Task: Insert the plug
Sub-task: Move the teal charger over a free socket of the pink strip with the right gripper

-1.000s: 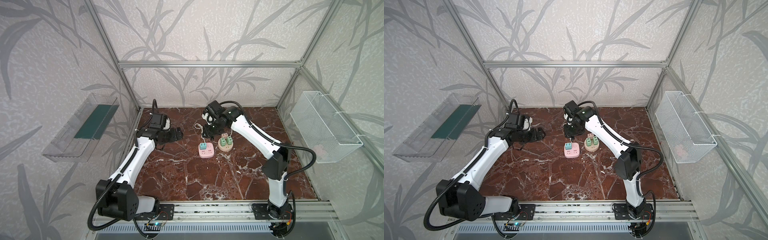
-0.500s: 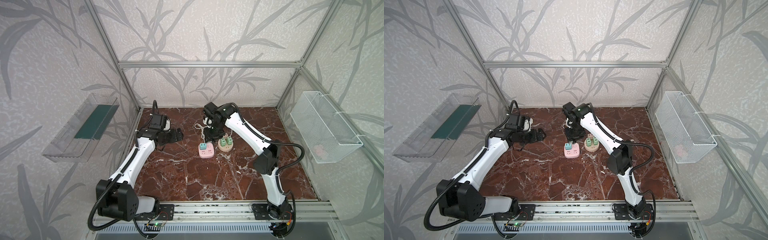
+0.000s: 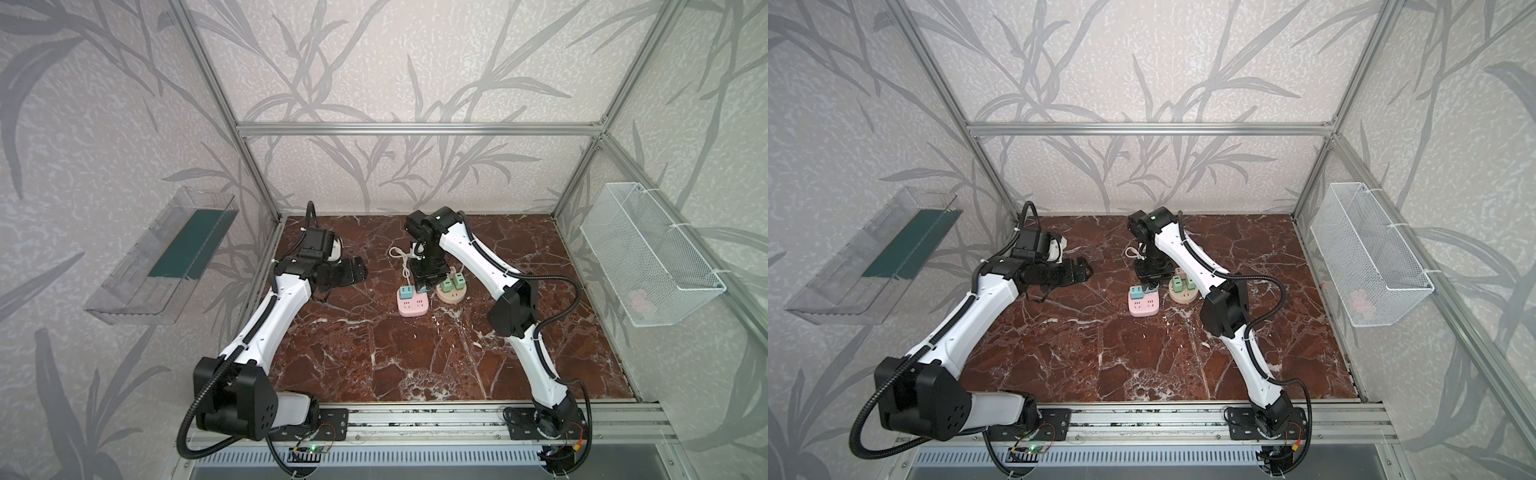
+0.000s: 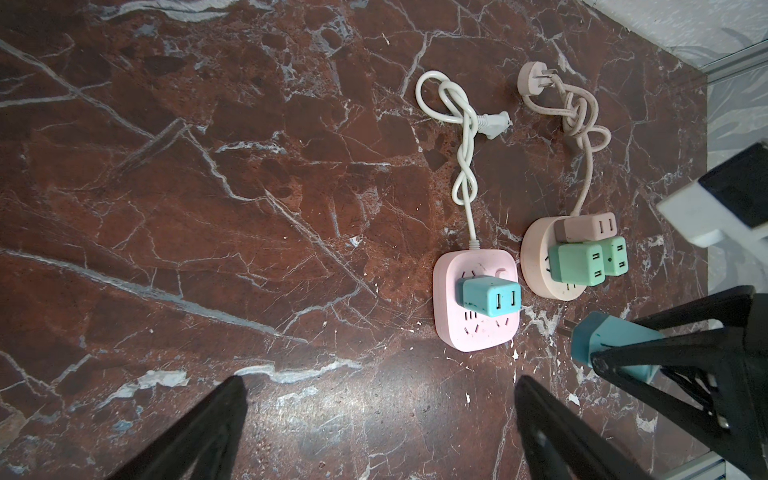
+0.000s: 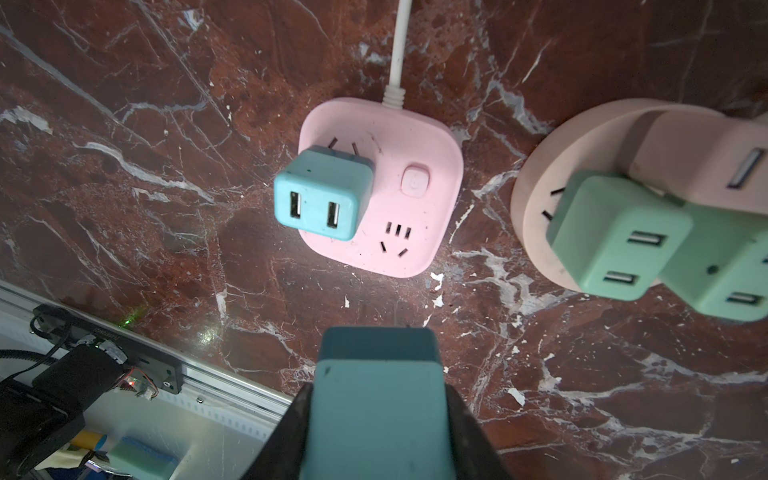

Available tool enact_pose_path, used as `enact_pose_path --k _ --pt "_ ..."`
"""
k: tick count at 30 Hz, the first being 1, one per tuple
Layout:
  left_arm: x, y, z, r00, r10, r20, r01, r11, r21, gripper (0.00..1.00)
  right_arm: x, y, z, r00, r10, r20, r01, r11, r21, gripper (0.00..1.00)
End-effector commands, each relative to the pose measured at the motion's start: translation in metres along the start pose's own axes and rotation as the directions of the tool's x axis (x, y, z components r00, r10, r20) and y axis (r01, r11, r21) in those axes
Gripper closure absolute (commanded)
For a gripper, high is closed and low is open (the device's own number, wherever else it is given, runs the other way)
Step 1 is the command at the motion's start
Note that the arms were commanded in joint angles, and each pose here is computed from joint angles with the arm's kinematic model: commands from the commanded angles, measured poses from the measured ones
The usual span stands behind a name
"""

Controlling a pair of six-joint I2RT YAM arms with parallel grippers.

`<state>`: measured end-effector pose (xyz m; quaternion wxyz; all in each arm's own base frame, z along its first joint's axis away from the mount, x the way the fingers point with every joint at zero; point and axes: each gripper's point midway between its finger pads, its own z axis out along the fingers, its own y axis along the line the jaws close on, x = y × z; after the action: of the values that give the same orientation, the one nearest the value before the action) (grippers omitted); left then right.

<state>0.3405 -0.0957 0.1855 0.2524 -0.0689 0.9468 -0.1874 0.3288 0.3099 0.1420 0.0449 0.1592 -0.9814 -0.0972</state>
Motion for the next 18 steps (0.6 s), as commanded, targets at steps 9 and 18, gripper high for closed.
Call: enact_pose_path --k 9,18 --pt "0.007 0.001 0.005 1.0 -0.011 -0.026 0.011 1.0 0.011 0.01 -0.003 -0.009 0.023 0.998 0.037 -0.045 -0.036 0.999 0.015 1.0" --pt "0.008 0.0 0.006 0.999 -0.012 -0.03 0.013 1.0 0.015 0.01 -0.004 -0.011 0.038 0.997 0.042 -0.071 -0.041 0.999 0.014 1.0"
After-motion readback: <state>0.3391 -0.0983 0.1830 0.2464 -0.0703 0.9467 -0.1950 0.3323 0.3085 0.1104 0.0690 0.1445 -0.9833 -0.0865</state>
